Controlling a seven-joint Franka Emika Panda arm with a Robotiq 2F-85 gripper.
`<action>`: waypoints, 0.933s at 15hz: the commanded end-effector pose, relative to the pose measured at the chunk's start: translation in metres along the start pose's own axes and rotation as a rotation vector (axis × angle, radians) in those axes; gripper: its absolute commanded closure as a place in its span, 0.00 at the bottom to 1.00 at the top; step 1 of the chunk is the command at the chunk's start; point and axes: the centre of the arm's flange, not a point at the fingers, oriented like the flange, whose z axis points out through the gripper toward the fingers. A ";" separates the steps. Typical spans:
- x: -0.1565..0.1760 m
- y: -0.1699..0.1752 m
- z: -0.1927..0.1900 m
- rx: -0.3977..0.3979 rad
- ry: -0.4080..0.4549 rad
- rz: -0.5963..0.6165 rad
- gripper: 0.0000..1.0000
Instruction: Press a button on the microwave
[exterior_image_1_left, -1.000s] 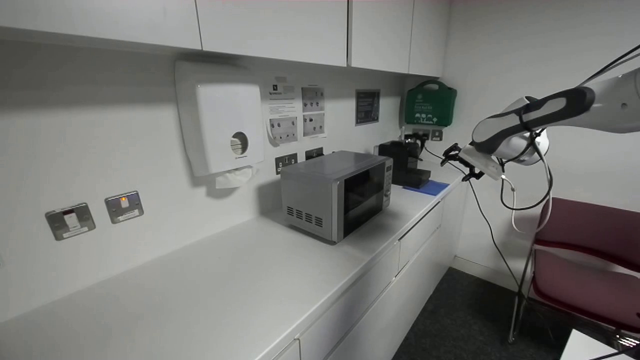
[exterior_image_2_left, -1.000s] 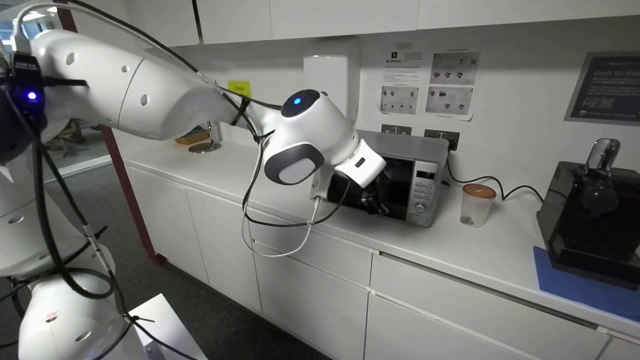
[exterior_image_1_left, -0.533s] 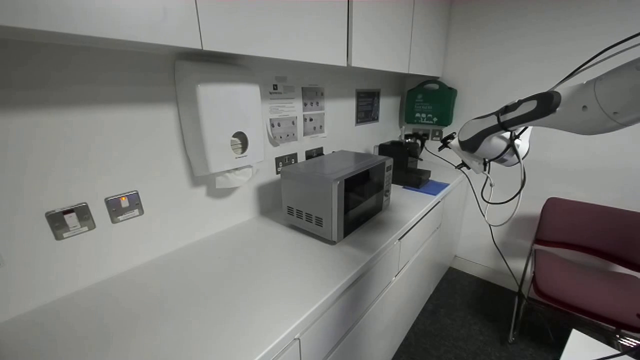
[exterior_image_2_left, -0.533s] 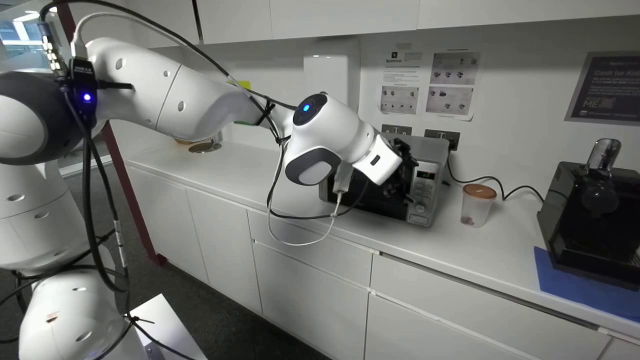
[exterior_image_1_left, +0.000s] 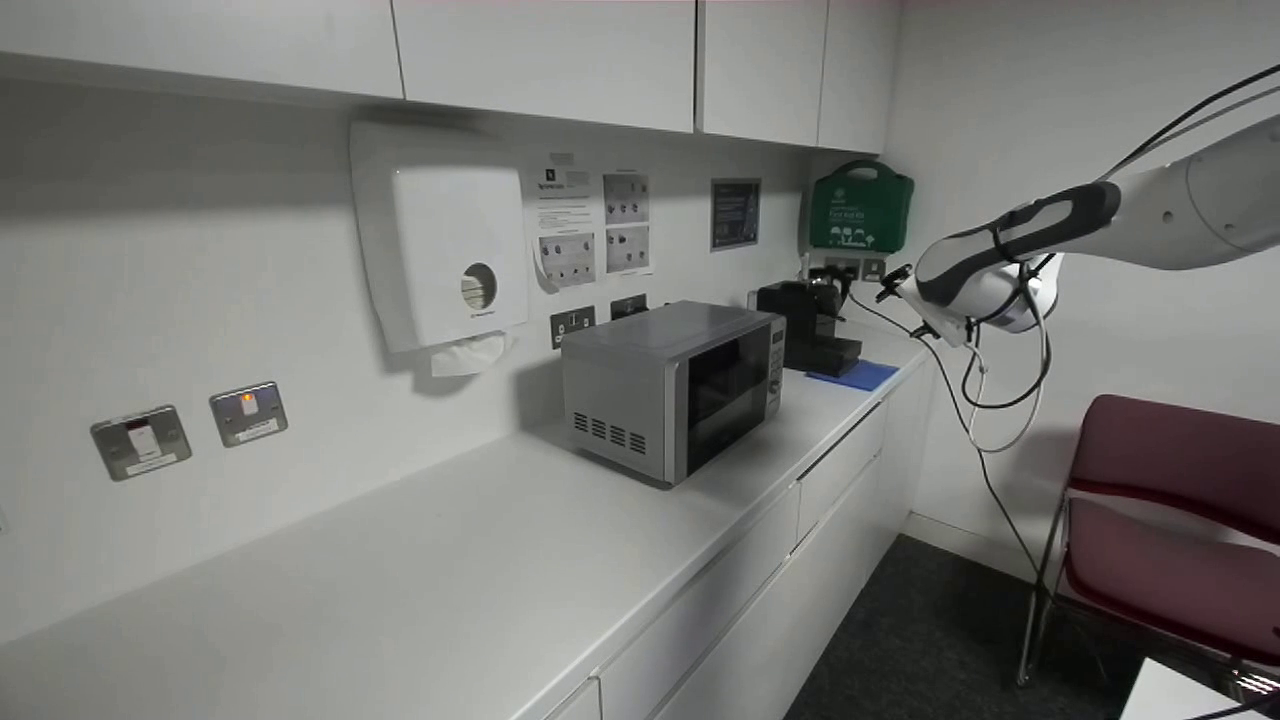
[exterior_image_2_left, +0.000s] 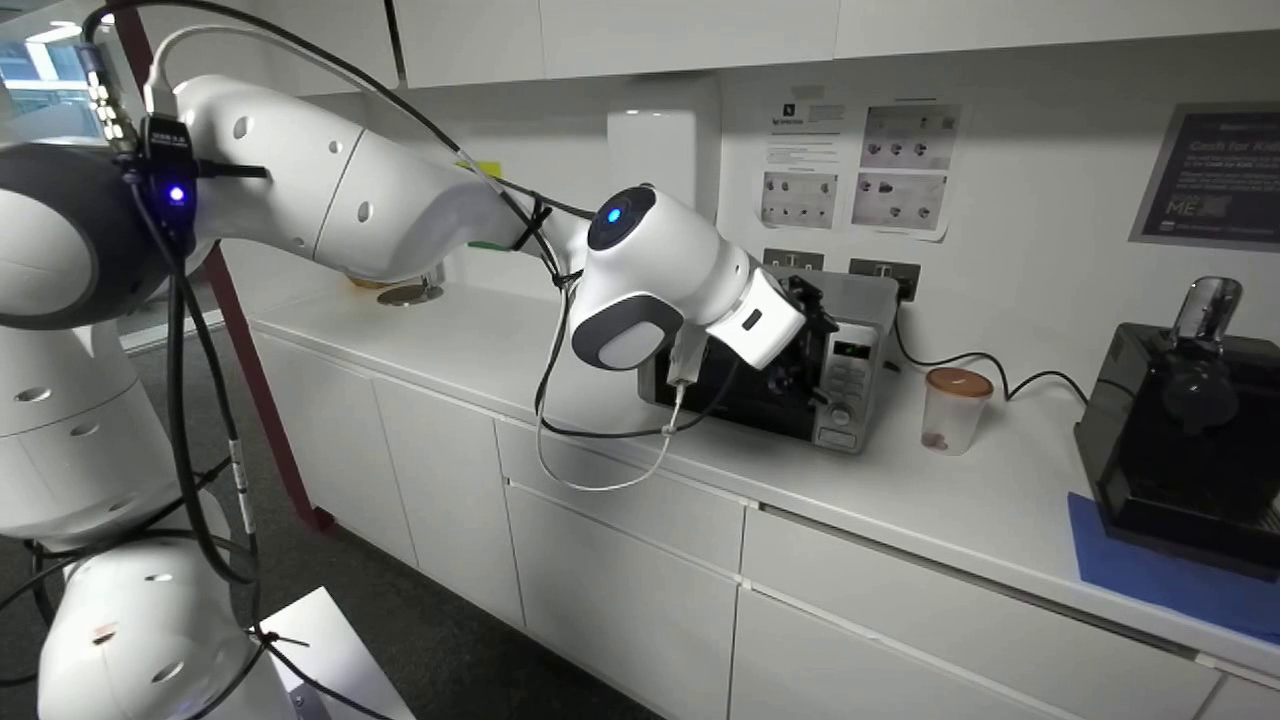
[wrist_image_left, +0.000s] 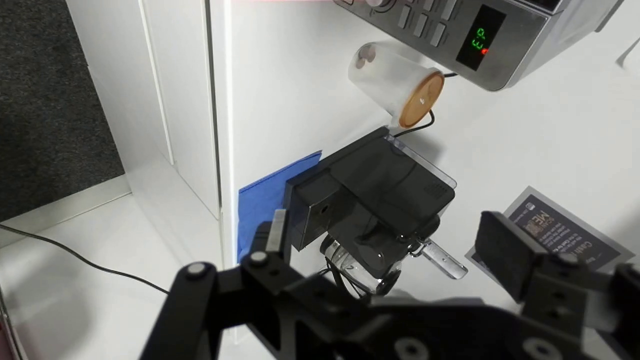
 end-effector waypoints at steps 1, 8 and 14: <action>0.000 0.000 0.000 0.000 0.000 0.000 0.00; -0.004 -0.002 0.007 0.070 0.015 0.016 0.00; -0.048 -0.028 0.036 0.273 0.166 0.080 0.00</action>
